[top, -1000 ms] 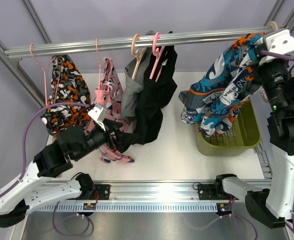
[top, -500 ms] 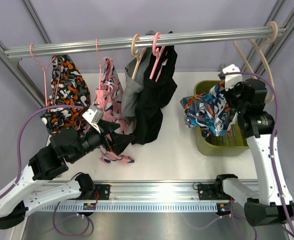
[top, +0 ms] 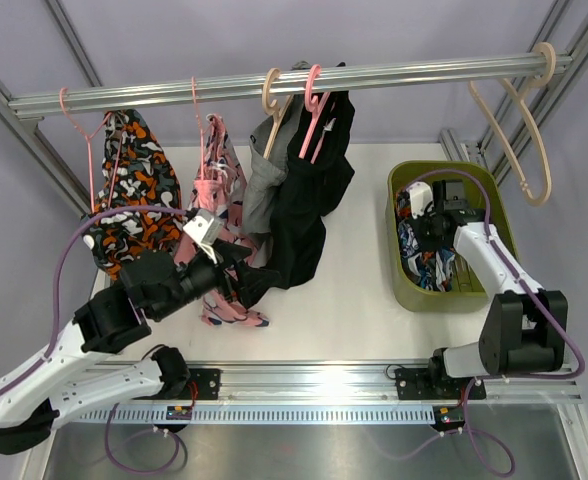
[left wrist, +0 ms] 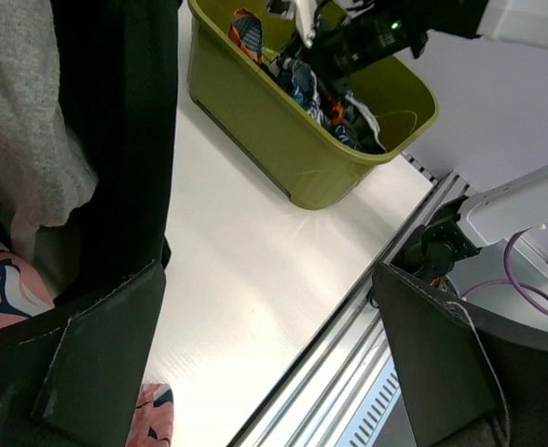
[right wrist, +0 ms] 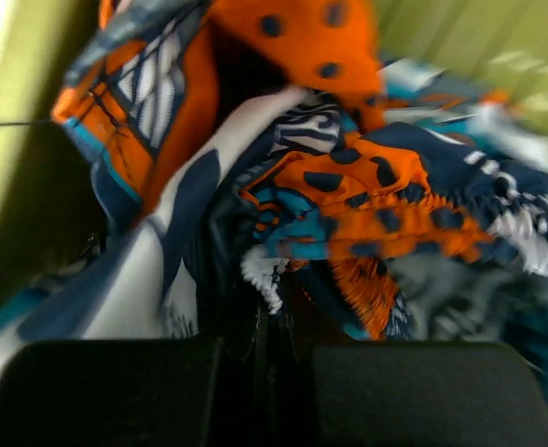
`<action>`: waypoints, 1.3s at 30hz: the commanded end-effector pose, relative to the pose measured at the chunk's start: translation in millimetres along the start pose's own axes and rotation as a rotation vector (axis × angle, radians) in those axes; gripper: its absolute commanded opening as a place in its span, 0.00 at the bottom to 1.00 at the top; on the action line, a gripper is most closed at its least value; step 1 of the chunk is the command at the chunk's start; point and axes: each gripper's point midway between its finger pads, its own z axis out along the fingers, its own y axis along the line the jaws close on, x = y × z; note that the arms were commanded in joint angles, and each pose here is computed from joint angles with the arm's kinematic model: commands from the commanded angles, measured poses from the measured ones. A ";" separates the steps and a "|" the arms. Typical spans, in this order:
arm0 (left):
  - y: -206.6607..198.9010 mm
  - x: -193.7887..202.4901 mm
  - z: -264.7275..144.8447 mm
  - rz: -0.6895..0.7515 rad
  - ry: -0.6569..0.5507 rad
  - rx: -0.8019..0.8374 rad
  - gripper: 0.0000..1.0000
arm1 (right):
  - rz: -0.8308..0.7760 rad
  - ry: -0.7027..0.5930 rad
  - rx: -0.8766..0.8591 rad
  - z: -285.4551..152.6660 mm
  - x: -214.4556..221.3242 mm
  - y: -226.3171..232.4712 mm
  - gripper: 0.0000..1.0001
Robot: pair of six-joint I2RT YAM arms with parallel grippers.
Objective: Remove the shorts from the hanger
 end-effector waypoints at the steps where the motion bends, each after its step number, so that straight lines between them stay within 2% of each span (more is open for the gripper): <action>1: -12.5 -16.8 2.3 -0.016 -0.066 0.052 0.99 | 0.084 -0.010 -0.088 8.8 3.3 7.9 0.05; 5: -14.2 -17.9 4.9 -0.039 -0.072 0.056 0.99 | 0.127 -0.001 -0.172 10.5 11.7 3.9 0.14; 9: -18.6 -22.1 8.8 -0.055 -0.081 0.070 0.99 | 0.147 0.067 -0.278 21.7 29.0 9.8 0.22; 13: -29.2 -36.5 14.1 -0.079 -0.091 0.095 0.99 | 0.140 0.058 -0.356 16.5 30.0 8.8 0.37; 16: -46.4 -67.5 9.8 -0.083 -0.128 0.140 0.99 | 0.135 -0.014 -0.336 -9.0 10.3 -8.3 0.47; 17: -48.2 -69.0 17.2 -0.079 -0.111 0.134 0.99 | 0.127 -0.040 -0.319 -23.3 -2.1 -15.9 0.56; 18: -54.1 -85.7 12.9 -0.070 -0.138 0.145 0.99 | 0.113 -0.071 -0.296 -38.6 -11.2 -21.1 0.60; 19: -54.7 -87.7 15.5 -0.067 -0.131 0.139 0.99 | 0.097 -0.101 -0.288 -51.1 -21.1 -23.9 0.63; 20: -54.8 -88.0 22.1 -0.063 -0.120 0.131 0.99 | 0.077 -0.139 -0.264 -76.1 -36.5 -28.0 0.72; 23: -54.5 -95.3 26.2 -0.058 -0.123 0.112 0.99 | 0.037 -0.217 -0.248 -121.7 -64.2 -28.8 0.80; 27: -49.6 -105.3 35.9 -0.060 -0.134 0.062 0.96 | -0.017 -0.320 -0.278 -173.7 -88.8 -14.6 0.82; 31: -47.6 -131.5 46.7 -0.026 -0.182 0.008 0.90 | -0.101 -0.456 -0.474 -211.2 -101.0 29.4 0.83; 32: -52.4 -152.4 43.0 -0.024 -0.224 0.008 0.86 | -0.105 -0.476 -0.502 -214.6 -99.5 37.2 0.82; 35: -48.0 -164.0 69.0 0.030 -0.201 -0.060 0.82 | -0.124 -0.540 -0.574 -220.0 -98.3 54.5 0.82; 36: -49.2 -188.7 64.0 0.040 -0.250 -0.086 0.81 | -0.126 -0.553 -0.579 -220.8 -98.3 56.7 0.82; 38: -38.2 -182.2 89.1 0.074 -0.196 -0.165 0.80 | -0.112 -0.579 -0.594 -221.3 -99.3 60.7 0.81; 39: -35.0 -200.5 85.8 0.080 -0.236 -0.204 0.79 | -0.118 -0.594 -0.591 -225.8 -98.9 63.7 0.81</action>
